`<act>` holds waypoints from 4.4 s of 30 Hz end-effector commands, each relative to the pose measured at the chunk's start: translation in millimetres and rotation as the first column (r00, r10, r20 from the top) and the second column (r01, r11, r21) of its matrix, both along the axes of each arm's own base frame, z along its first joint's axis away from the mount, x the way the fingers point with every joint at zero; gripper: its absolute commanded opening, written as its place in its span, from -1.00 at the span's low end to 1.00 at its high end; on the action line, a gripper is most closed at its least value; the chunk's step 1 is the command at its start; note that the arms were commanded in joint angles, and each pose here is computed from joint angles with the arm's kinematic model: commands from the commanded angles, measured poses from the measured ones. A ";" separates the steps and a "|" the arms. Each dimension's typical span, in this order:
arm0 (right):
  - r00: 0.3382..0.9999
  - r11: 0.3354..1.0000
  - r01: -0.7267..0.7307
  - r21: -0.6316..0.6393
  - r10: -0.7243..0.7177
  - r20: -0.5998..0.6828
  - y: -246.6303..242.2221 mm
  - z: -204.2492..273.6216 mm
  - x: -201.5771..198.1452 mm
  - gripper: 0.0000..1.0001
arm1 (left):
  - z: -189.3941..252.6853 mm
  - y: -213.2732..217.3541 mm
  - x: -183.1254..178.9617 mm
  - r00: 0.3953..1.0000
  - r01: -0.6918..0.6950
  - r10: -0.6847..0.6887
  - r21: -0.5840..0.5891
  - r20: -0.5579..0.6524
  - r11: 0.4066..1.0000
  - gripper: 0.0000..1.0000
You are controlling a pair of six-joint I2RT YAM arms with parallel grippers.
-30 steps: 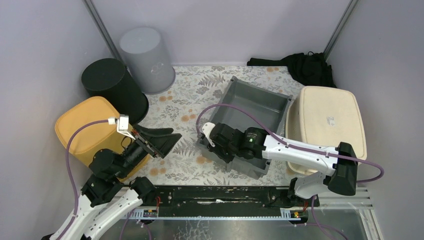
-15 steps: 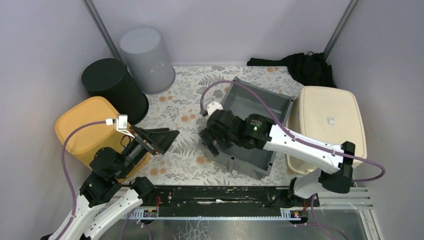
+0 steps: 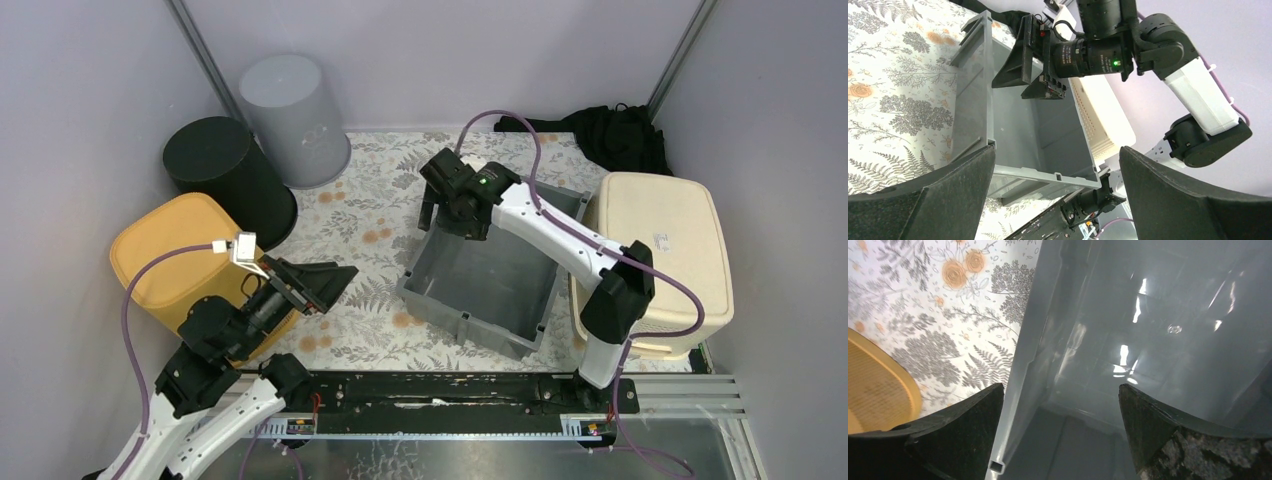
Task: Turn the large container upside down
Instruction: Move the container to the center of the board, then turn the container upside down at the center of the board.
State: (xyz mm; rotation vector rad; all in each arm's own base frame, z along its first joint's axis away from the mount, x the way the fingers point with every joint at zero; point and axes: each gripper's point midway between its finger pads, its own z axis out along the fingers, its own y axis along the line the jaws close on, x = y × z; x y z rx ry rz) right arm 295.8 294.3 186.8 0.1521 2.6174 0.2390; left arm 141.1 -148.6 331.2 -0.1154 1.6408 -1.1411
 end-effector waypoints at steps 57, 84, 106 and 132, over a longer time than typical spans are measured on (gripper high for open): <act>0.975 0.833 -0.189 0.520 0.098 0.197 102.4 125.8 27.3 -1.00 | 24.4 22.3 -20.6 0.997 -0.015 0.018 -0.048 0.071 0.999 1.00; 0.933 0.303 -0.359 0.883 0.107 0.343 113.5 209.1 40.8 -1.00 | 30.8 23.7 -18.9 0.997 -0.027 0.030 -0.047 0.065 0.999 1.00; 0.972 0.250 -0.236 0.939 0.080 0.223 79.3 119.7 32.0 0.01 | 19.4 14.5 -10.0 0.999 -0.024 0.024 -0.028 0.021 0.999 1.00; 0.931 0.175 -0.355 0.918 0.153 0.331 6.2 112.0 0.1 0.99 | -12.6 -7.3 8.5 0.998 0.000 0.003 0.043 -0.070 0.999 1.00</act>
